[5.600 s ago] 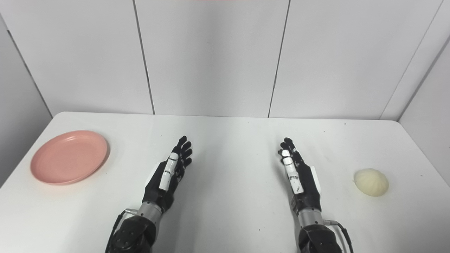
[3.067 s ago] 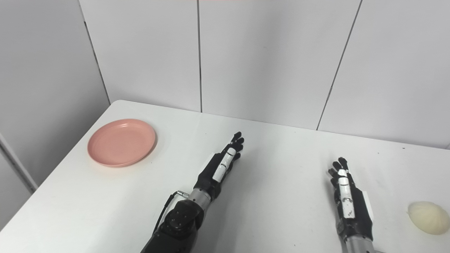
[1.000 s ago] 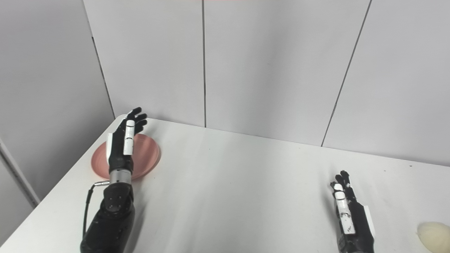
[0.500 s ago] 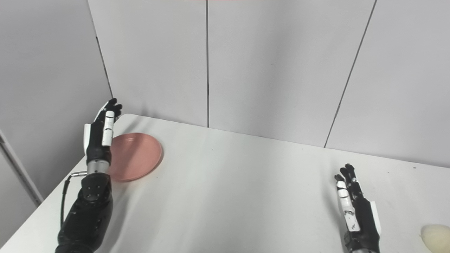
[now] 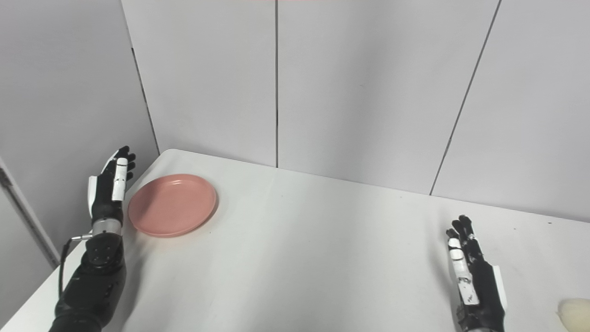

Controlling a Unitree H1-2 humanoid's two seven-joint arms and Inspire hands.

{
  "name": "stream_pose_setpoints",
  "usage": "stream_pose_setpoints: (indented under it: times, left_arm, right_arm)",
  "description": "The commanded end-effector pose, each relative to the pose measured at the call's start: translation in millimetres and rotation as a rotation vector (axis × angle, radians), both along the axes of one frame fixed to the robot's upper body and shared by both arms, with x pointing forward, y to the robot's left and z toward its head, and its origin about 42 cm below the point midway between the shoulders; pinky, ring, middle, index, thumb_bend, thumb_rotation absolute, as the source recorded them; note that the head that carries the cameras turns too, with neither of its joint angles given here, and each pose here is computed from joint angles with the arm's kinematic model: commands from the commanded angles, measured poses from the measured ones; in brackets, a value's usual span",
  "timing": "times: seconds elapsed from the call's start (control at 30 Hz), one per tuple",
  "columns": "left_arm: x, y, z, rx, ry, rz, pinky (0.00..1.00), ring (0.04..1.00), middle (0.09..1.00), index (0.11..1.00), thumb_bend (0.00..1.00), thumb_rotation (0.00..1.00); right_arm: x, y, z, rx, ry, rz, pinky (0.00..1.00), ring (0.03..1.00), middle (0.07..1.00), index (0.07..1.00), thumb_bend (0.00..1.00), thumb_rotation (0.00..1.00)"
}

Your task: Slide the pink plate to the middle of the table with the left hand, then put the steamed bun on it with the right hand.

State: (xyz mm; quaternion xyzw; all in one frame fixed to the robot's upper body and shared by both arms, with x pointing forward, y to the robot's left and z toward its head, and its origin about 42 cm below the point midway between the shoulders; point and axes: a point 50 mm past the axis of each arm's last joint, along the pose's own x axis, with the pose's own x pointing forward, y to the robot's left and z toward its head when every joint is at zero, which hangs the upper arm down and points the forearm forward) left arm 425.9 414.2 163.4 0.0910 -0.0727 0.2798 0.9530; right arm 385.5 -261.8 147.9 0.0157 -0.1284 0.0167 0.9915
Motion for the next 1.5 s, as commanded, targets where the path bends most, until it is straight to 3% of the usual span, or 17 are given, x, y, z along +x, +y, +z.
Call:
stream_pose_setpoints:
  times: [0.0, 0.2, 0.3, 0.57, 0.67, 0.77, 1.03, 1.47]
  left_arm:
    - [11.4, 14.2, 30.1, 0.022, -0.061, -0.009, 0.89, 0.861, 0.849, 0.839, 0.69, 1.0]
    - [11.6, 18.6, 26.1, -0.019, -0.036, -0.014, 0.86, 0.845, 0.828, 0.82, 0.71, 1.0]
    - [12.0, 19.9, 23.8, -0.05, -0.007, -0.025, 0.89, 0.87, 0.839, 0.821, 0.72, 1.0]
    - [15.0, 16.1, 19.0, -0.141, 0.021, -0.13, 0.93, 0.871, 0.833, 0.818, 0.73, 1.0]
    - [18.5, 14.1, 14.8, -0.192, 0.019, -0.166, 0.89, 0.849, 0.812, 0.805, 0.77, 1.0]
    - [21.0, 10.8, 10.8, -0.234, 0.016, -0.211, 0.84, 0.831, 0.805, 0.806, 0.74, 1.0]
    - [26.1, -4.8, 1.2, -0.378, -0.039, -0.31, 0.78, 0.796, 0.781, 0.773, 0.76, 1.0]
    - [41.3, -53.3, -2.3, -0.469, -0.083, -0.386, 0.8, 0.798, 0.784, 0.771, 0.73, 1.0]
  right_arm:
    - [0.6, -2.4, 2.9, 0.004, -0.038, -0.001, 1.0, 0.936, 0.945, 0.951, 0.51, 0.76]
    - [1.4, -3.9, 3.1, 0.009, -0.037, 0.003, 1.0, 0.934, 0.944, 0.949, 0.53, 0.77]
    - [1.8, -4.7, 3.0, 0.007, -0.034, 0.0, 1.0, 0.929, 0.938, 0.941, 0.55, 0.77]
    - [2.7, -6.0, 2.1, 0.008, -0.032, -0.006, 1.0, 0.918, 0.93, 0.936, 0.57, 0.78]
    - [2.8, -5.5, 2.2, 0.015, -0.035, -0.009, 1.0, 0.91, 0.925, 0.93, 0.58, 0.78]
    - [2.5, -5.9, 1.8, 0.022, -0.029, -0.006, 1.0, 0.91, 0.925, 0.93, 0.59, 0.77]
    - [1.3, -5.3, 3.2, 0.017, -0.03, -0.011, 0.97, 0.898, 0.916, 0.922, 0.61, 0.77]
    - [2.5, -5.4, 2.5, 0.03, -0.027, -0.014, 0.93, 0.88, 0.903, 0.906, 0.63, 0.74]
